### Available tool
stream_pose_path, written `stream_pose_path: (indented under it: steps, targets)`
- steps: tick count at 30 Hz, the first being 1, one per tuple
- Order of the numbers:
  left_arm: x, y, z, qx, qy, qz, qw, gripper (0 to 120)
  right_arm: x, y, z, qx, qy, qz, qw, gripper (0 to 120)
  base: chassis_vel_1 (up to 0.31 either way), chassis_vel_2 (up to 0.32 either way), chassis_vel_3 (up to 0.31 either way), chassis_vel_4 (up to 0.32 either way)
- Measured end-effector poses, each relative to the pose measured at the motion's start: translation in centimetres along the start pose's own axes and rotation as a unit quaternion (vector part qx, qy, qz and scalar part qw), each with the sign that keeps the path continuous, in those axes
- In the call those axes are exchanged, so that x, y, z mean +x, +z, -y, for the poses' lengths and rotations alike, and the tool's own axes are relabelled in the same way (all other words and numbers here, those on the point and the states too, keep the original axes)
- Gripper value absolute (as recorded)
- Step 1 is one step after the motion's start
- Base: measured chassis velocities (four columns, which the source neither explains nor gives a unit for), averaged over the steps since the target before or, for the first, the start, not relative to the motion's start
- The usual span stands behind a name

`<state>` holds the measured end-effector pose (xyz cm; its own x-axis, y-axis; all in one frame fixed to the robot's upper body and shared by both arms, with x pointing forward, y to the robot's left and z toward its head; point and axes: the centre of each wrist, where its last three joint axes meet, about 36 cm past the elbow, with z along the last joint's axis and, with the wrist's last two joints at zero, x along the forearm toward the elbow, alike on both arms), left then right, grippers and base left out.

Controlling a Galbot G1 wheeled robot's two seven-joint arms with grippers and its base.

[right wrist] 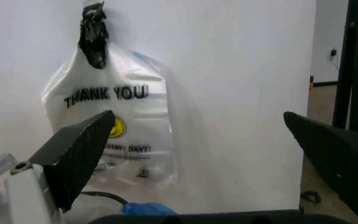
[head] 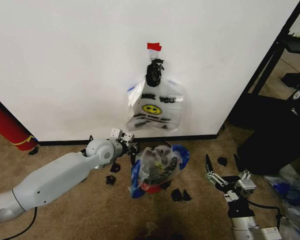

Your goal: Pick up the garbage bag from the wall and place it over the trash bin.

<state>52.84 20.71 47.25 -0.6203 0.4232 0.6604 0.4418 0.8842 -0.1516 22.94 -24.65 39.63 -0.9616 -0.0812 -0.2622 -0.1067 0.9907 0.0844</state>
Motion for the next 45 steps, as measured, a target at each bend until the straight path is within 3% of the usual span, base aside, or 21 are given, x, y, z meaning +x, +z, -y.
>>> stream_pose_path:
  steps: [3, 11, 17, 23, 28, 32, 41, 45]
  targets:
    - [0.6, 0.3, 0.5, 0.015, -0.001, 0.005, 0.9999, 3, -0.1, 0.0, 0.0, 0.0, 0.0, -0.001, 1.0, 100, 0.0, 0.0, 0.0, 0.0]
    - [4.4, 2.2, 1.9, 0.109, -0.031, 0.057, 0.9919, 3, -0.6, 0.2, -0.1, 0.001, 0.001, -0.012, 1.0, 100, 0.0, 0.0, 0.0, 0.0]
    - [7.4, 4.0, 1.6, 0.205, -0.054, 0.1, 0.9721, 3, -1.1, 0.2, -0.4, 0.002, -0.006, -0.027, 1.0, 100, 0.0, 0.0, 0.0, 0.0]
    - [7.5, 5.6, 2.1, 0.257, -0.084, 0.116, 0.9557, 3, -1.6, -0.2, -0.4, 0.006, -0.008, -0.035, 0.999, 100, 0.0, 0.0, 0.0, 0.0]
    - [6.8, 6.9, 2.7, 0.262, -0.106, 0.139, 0.949, 3, -1.7, -0.3, -0.4, 0.008, -0.01, -0.039, 0.999, 100, 0.0, 0.0, 0.0, 0.0]
    - [5.9, 8.7, 4.1, 0.281, -0.133, 0.152, 0.9381, 3, -1.6, -0.3, -0.3, 0.011, -0.012, -0.043, 0.999, 100, 0.0, 0.0, 0.0, 0.0]
    - [6.0, 9.5, 5.4, 0.289, -0.146, 0.145, 0.9351, 3, -1.6, -0.6, -0.8, 0.013, -0.017, -0.043, 0.999, 100, 0.0, 0.0, 0.0, 0.0]
    - [5.6, 10.0, 6.2, 0.305, -0.145, 0.15, 0.9293, 3, -1.3, -0.6, -0.9, 0.015, -0.019, -0.047, 0.999, 100, 0.0, 0.0, 0.0, 0.0]
